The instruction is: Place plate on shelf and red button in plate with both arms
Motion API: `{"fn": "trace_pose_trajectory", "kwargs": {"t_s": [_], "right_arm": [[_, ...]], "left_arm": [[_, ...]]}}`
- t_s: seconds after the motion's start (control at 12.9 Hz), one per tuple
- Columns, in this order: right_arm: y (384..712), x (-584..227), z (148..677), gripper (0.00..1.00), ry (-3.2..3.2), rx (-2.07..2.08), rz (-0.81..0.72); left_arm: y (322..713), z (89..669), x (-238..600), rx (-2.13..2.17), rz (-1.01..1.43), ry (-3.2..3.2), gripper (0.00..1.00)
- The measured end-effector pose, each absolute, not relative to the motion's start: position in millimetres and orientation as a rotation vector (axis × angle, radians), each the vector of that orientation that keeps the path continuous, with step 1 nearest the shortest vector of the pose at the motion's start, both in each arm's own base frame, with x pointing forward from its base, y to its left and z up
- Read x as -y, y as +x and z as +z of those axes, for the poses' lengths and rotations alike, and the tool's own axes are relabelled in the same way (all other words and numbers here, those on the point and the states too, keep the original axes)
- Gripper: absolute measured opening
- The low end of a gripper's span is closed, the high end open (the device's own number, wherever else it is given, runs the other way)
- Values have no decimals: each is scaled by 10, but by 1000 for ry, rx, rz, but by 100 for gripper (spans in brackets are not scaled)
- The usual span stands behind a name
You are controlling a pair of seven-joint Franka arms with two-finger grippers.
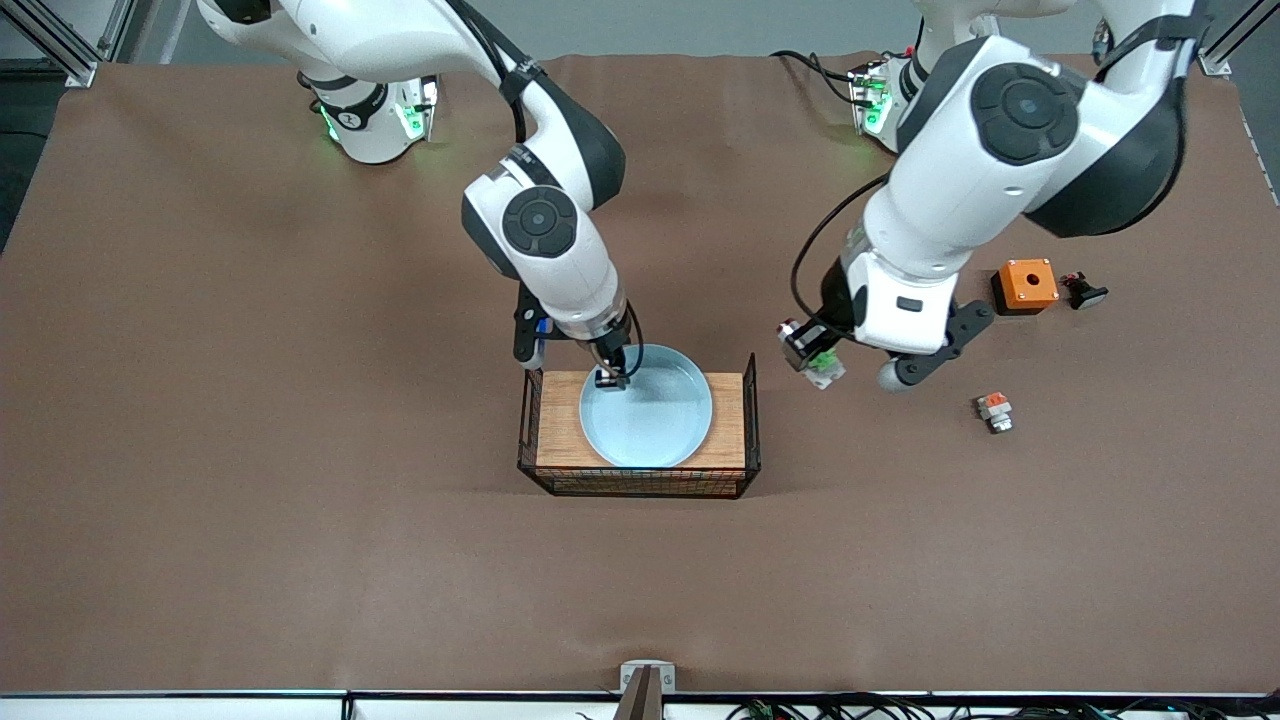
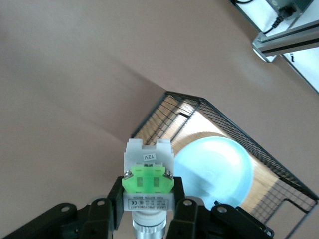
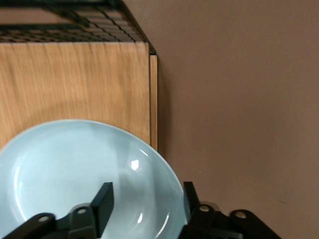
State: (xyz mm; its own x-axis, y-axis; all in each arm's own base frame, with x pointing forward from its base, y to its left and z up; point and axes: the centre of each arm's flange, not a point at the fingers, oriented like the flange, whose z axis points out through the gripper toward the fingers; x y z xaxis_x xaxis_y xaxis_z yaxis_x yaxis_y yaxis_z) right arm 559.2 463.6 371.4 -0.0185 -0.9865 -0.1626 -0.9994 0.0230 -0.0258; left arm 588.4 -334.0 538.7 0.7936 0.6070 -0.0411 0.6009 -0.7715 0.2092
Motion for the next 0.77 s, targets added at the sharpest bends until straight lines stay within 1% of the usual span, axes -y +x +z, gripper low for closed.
{"fn": "trace_pose_trajectory", "kwargs": {"t_s": [0.15,0.23,0.39,0.62,0.77], "right_arm": [[5597,-4632,3842,94,-2124,-2163,155],[5573,-4653,3942,99,-2146,-2168,165],[5487,-4682,4259,99,-2182,-2165,177],[5156,-4554,4965,99,-2278,-2166,182],[4974,-4421,5339,99,-2362,-2111,177]], "left_arm": [[5913,5292,3576,-996,63,2687,41],[5919,5250,3697,-1018,63,2650,41],[5914,5149,3935,-1037,51,2601,41],[5879,4850,4181,-1059,-8,2598,41],[5894,4638,4239,-1067,-45,2613,41]]}}
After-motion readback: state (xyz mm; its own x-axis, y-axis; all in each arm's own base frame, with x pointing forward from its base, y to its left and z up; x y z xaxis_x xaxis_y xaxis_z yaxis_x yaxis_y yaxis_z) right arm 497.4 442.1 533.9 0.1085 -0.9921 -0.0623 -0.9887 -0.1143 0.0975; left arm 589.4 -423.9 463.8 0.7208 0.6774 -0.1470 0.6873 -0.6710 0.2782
